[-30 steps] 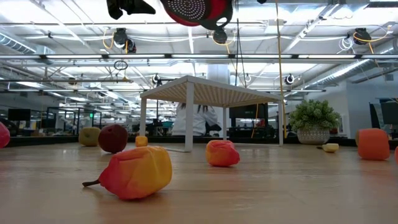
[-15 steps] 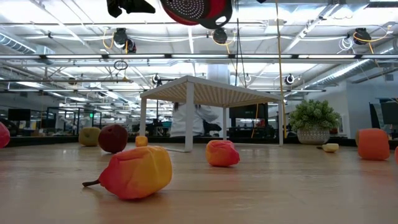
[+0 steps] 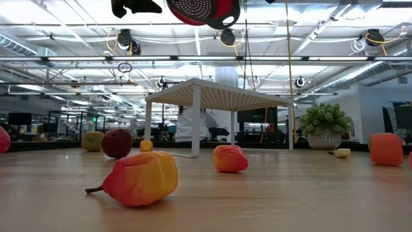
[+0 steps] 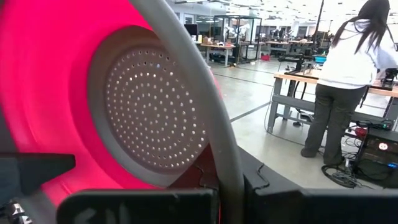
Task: Pick & Place Fruit
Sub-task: Put the red strainer bowl on the shelf
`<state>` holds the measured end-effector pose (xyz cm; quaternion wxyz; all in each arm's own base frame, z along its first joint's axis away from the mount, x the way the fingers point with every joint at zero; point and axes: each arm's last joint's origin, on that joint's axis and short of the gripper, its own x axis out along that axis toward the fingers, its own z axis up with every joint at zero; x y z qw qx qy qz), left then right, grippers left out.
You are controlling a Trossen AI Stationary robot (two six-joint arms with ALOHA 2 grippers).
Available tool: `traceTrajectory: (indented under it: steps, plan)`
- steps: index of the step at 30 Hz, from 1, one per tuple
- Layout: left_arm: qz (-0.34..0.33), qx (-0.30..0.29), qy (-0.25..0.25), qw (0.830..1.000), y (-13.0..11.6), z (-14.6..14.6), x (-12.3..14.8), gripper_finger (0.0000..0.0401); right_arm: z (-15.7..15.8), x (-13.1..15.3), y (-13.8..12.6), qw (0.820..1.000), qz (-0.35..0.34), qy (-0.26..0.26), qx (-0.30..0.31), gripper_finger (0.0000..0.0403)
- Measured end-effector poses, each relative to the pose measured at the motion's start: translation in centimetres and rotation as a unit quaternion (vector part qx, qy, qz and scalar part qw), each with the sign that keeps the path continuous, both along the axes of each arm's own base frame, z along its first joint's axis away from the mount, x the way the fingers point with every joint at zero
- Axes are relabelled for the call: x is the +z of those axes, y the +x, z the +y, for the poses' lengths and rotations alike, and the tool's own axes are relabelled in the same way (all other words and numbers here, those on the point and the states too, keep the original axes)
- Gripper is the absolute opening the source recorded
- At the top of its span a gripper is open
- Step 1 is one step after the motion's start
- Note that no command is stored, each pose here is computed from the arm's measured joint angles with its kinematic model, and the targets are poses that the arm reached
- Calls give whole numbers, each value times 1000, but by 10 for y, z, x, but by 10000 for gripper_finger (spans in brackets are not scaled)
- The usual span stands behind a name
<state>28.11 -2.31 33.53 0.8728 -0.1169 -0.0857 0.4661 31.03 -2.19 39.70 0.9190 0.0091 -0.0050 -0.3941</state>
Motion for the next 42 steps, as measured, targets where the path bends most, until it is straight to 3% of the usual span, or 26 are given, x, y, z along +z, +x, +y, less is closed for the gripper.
traceTrajectory:
  steps: [11,16,27,42]
  plan:
    - [-45,-3,-29,999,0,0,0,75,0,0,0,1000,1,0,3,6]
    - [-47,-8,-30,998,0,0,0,11,3,0,1,999,8,-7,37,17]
    - [-67,-8,-44,997,0,2,0,3,4,-2,2,997,36,-23,64,38]
    - [-88,-6,-57,994,0,2,0,1,9,-2,0,993,67,-48,79,199]
